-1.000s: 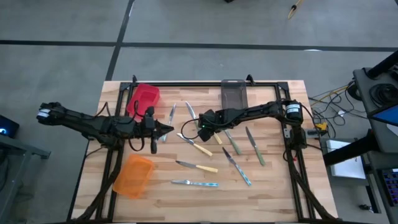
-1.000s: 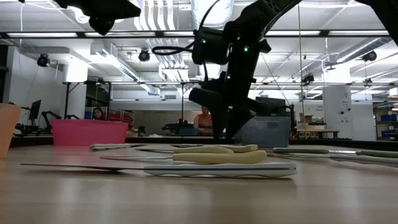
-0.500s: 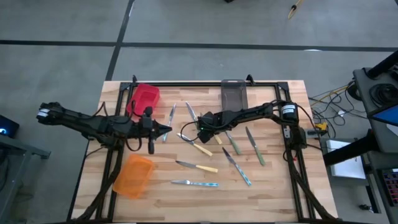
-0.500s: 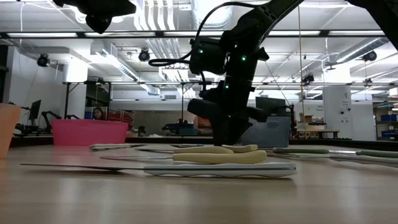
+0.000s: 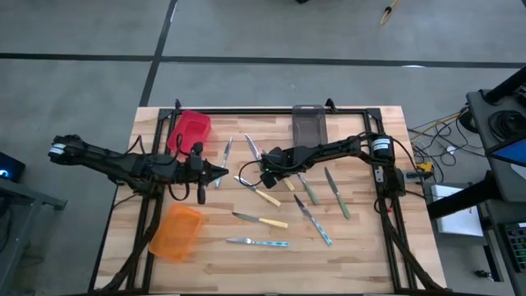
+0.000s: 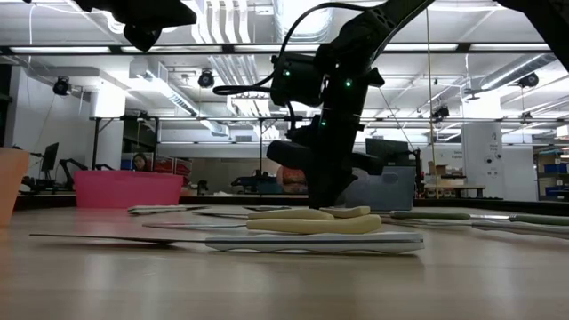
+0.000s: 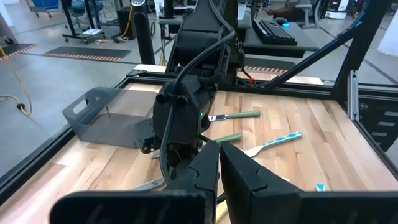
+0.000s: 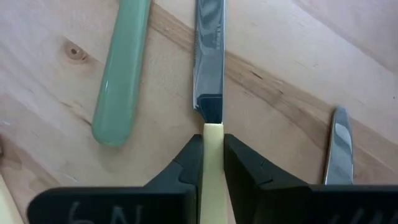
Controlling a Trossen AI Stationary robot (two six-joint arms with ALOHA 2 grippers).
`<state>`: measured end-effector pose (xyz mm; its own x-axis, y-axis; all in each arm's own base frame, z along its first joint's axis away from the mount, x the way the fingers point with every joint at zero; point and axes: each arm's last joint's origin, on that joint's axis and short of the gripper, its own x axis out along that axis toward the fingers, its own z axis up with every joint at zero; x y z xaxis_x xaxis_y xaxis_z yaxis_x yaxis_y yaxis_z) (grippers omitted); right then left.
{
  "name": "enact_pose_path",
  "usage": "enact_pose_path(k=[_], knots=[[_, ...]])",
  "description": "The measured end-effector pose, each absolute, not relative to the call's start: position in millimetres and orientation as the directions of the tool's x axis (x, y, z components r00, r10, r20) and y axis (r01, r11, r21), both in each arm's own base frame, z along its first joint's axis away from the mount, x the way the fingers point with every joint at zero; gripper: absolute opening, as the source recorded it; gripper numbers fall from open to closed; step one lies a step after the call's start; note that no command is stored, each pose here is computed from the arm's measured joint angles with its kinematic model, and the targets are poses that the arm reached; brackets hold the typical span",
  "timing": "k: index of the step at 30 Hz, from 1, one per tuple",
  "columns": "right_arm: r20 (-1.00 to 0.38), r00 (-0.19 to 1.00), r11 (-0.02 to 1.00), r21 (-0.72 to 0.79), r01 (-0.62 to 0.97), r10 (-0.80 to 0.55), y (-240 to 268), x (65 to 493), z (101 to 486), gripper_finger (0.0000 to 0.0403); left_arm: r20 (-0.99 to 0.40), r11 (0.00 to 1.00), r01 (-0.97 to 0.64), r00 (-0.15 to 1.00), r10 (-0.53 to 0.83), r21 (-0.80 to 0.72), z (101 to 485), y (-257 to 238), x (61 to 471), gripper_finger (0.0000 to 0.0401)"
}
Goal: Sort silverware by color (type)
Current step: Put the top yellow knife into the black bin
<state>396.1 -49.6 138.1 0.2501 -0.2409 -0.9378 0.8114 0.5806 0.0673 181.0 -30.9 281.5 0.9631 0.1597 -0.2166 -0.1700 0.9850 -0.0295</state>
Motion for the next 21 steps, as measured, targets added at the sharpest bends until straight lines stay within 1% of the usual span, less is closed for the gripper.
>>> enact_pose_path(k=[12,21], knots=[[-0.936,0.264,0.587,0.080,0.805,-0.234,-49,395,145,0.0031,-0.216,0.986,-0.167,0.963,0.160,-0.013,281,-31,181,0.0000],[-0.920,0.311,0.603,0.111,0.790,-0.237,-43,390,168,0.0030,-0.215,0.985,-0.169,0.963,0.160,-0.024,282,-31,181,0.0000]])
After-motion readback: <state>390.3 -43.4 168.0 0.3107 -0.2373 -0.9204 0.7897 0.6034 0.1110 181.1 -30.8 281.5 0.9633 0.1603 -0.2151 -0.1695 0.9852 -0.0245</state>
